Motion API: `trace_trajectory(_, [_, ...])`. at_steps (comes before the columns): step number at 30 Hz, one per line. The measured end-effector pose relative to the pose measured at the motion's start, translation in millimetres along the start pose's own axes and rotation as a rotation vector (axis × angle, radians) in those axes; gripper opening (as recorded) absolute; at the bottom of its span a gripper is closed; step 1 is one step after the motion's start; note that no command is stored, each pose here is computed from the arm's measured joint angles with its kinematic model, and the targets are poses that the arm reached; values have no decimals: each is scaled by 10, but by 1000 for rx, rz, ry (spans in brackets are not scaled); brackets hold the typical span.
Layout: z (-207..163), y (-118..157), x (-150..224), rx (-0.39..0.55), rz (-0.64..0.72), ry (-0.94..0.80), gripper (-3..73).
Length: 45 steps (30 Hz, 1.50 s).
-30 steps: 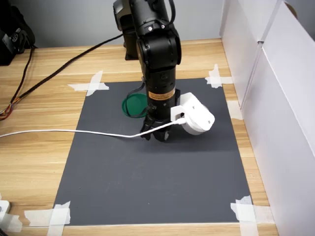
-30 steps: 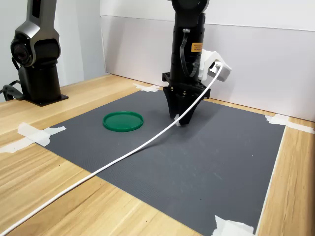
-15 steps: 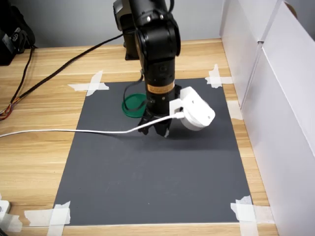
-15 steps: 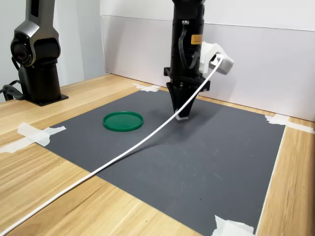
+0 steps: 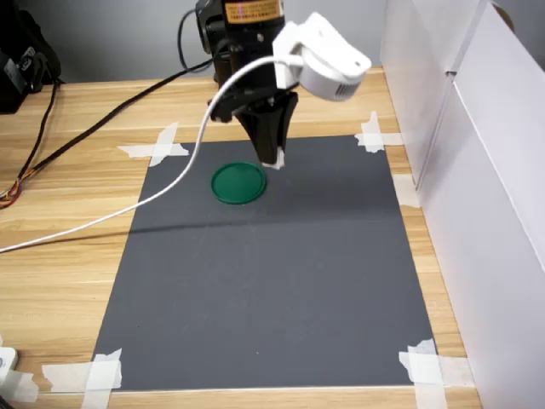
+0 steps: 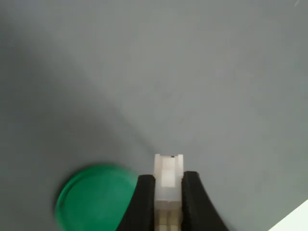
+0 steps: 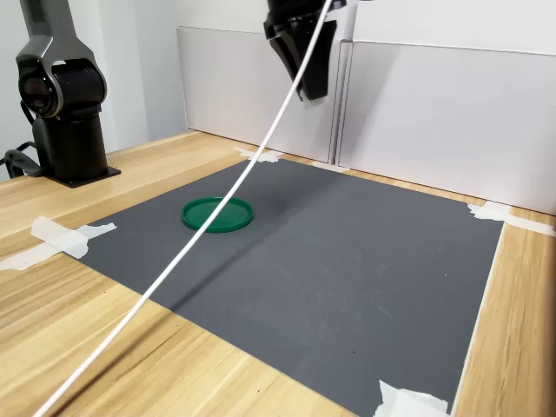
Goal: Grasp a white terminal and put it in the green lid.
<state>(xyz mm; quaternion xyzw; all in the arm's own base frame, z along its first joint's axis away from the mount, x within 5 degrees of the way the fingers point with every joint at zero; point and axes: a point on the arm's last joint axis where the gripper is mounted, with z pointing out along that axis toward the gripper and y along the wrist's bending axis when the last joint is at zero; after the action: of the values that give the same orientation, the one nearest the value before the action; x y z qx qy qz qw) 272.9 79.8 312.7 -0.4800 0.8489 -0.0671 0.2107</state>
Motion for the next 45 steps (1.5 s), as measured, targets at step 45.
trace_trajectory(45, [828,229,1036,-131,14,164,306])
